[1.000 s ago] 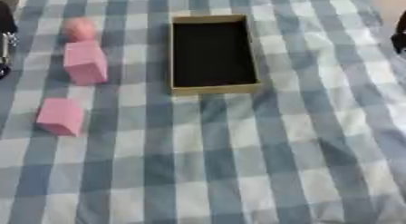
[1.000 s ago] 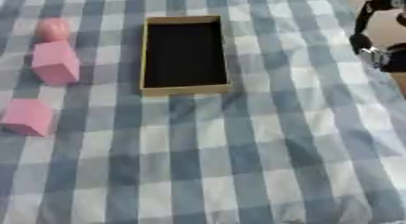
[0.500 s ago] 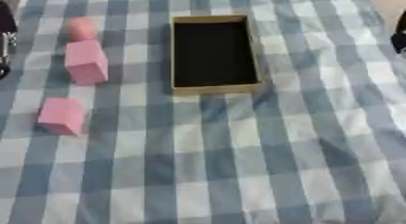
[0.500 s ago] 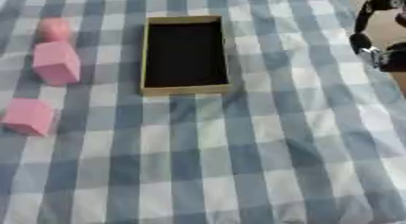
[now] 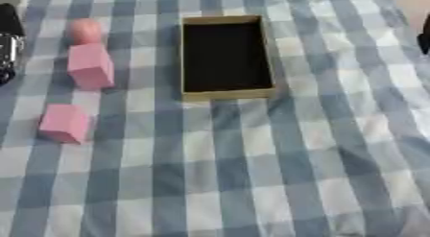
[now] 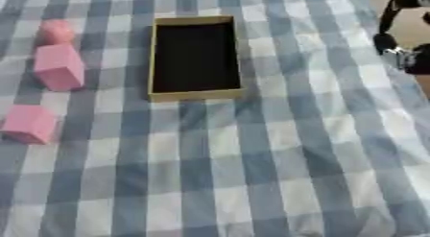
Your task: Pick up objects on the table and place them in the box.
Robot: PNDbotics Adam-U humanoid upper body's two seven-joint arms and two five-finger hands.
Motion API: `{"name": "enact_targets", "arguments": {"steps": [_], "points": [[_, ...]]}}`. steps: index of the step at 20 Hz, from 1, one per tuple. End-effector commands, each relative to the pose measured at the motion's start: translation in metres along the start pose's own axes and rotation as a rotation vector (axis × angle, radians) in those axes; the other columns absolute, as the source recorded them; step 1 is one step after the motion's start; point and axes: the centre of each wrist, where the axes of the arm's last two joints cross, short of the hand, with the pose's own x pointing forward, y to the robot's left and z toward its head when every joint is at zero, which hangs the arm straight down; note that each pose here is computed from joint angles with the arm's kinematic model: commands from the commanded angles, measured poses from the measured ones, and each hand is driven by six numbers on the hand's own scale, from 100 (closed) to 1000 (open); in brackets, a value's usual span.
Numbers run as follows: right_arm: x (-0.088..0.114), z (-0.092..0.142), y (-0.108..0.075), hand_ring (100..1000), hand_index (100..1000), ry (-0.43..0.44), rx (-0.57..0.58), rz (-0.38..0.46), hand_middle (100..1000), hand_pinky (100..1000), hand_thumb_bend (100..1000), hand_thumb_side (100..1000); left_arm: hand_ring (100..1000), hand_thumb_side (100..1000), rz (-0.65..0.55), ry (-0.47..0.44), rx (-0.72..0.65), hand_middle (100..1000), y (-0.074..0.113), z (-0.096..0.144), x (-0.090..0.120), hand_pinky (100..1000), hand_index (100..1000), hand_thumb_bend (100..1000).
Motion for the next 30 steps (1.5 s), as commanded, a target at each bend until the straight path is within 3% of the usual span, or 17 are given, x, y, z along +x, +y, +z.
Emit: {"name": "enact_targets", "arguments": {"steps": [1, 3, 8, 14, 24, 29, 30], "points": [[-0.005, 0.005, -0.018, 1000, 520, 0.012, -0.048, 0.052, 971, 1000, 100, 128, 895, 301, -0.132, -0.049, -0.133, 744, 0.017, -0.003, -0.001, 870, 801, 100], [-0.005, 0.006, -0.019, 1000, 522, 0.015, -0.060, 0.054, 971, 1000, 100, 128, 899, 314, -0.192, -0.063, -0.251, 753, 0.020, 0.000, -0.002, 877, 820, 100], [-0.006, 0.007, -0.021, 1000, 520, 0.026, -0.079, 0.057, 968, 1000, 100, 131, 912, 499, -0.288, -0.080, -0.576, 787, 0.026, 0.005, -0.004, 896, 875, 100], [-0.006, 0.009, -0.023, 1000, 567, 0.041, -0.111, 0.053, 967, 1000, 100, 127, 938, 569, -0.338, -0.098, -0.837, 831, 0.032, 0.006, -0.006, 922, 899, 235], [-0.005, 0.009, -0.026, 1000, 639, 0.044, -0.144, 0.050, 954, 992, 100, 100, 961, 679, -0.367, -0.114, -1.012, 869, 0.039, 0.002, -0.006, 948, 922, 372], [-0.005, 0.009, -0.027, 1000, 674, 0.044, -0.157, 0.045, 948, 984, 100, 100, 942, 744, -0.321, -0.084, -1.032, 805, 0.042, -0.003, -0.005, 928, 879, 441], [-0.005, 0.009, -0.027, 1000, 673, 0.043, -0.159, 0.045, 948, 986, 100, 100, 936, 772, -0.311, -0.074, -1.029, 796, 0.043, -0.004, -0.004, 925, 883, 408]]}}
